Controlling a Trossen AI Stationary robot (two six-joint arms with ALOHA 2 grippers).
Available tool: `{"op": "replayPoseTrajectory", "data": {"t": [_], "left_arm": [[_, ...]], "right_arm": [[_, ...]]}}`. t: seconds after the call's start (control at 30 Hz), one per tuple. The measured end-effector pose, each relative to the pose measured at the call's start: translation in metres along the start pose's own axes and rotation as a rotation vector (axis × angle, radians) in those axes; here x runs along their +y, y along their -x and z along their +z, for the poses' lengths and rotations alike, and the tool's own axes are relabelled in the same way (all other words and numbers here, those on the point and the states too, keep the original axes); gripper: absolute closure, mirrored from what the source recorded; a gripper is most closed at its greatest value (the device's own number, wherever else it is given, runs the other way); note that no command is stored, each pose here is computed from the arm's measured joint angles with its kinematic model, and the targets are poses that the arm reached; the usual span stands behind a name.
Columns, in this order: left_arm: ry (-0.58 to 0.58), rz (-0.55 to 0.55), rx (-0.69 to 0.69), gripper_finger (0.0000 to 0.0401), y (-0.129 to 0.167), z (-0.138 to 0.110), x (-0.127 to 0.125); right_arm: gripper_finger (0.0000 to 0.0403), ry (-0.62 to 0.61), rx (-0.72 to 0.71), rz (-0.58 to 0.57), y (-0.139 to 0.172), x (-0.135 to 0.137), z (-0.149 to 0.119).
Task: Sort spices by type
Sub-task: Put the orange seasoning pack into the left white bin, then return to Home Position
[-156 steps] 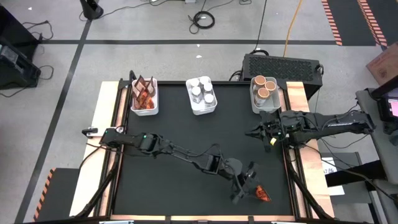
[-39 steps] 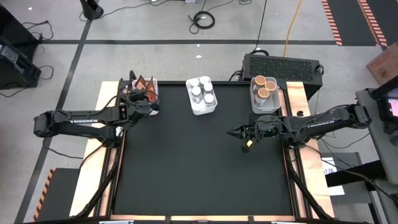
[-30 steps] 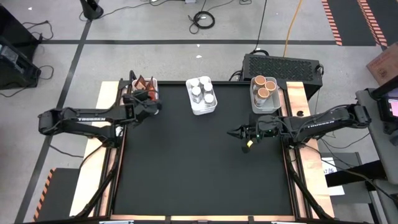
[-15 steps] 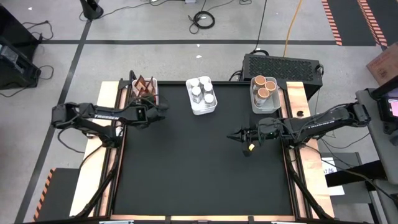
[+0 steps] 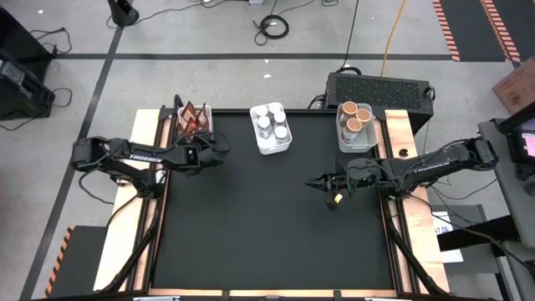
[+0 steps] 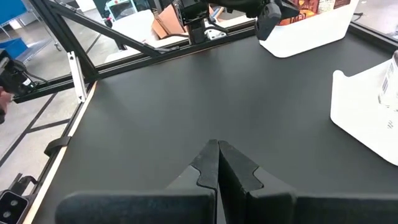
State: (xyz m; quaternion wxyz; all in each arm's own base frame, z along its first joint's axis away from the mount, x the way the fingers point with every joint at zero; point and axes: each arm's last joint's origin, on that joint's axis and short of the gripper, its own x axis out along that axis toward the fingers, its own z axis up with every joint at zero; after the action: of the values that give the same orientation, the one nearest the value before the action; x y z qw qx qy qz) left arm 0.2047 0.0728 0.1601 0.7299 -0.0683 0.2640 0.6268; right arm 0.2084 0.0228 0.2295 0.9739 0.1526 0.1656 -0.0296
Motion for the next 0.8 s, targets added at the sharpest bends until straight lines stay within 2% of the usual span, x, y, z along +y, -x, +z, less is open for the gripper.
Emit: {"op": "replayPoseTrajectory", "data": {"t": [0.27, 0.43, 0.67, 0.8], "left_arm": [[-0.036, -0.046, -0.015, 0.0225, 0.018, 0.019, 0.007], [-0.036, -0.115, 0.003, 0.0186, 0.040, 0.039, 0.021], [-0.019, -0.414, -0.035, 0.0180, 0.076, 0.058, 0.034], [-0.051, -0.704, -0.129, 0.0180, 0.102, 0.067, 0.028]], "right_arm": [[0.0403, 0.000, 0.000, 0.000, 0.000, 0.000, 0.000], [0.0403, -0.008, -0.014, 0.005, 0.000, 0.001, 0.001], [0.0403, -0.027, -0.160, 0.060, 0.001, 0.006, 0.016], [0.0403, -0.010, -0.285, 0.101, 0.004, 0.009, 0.027]]}}
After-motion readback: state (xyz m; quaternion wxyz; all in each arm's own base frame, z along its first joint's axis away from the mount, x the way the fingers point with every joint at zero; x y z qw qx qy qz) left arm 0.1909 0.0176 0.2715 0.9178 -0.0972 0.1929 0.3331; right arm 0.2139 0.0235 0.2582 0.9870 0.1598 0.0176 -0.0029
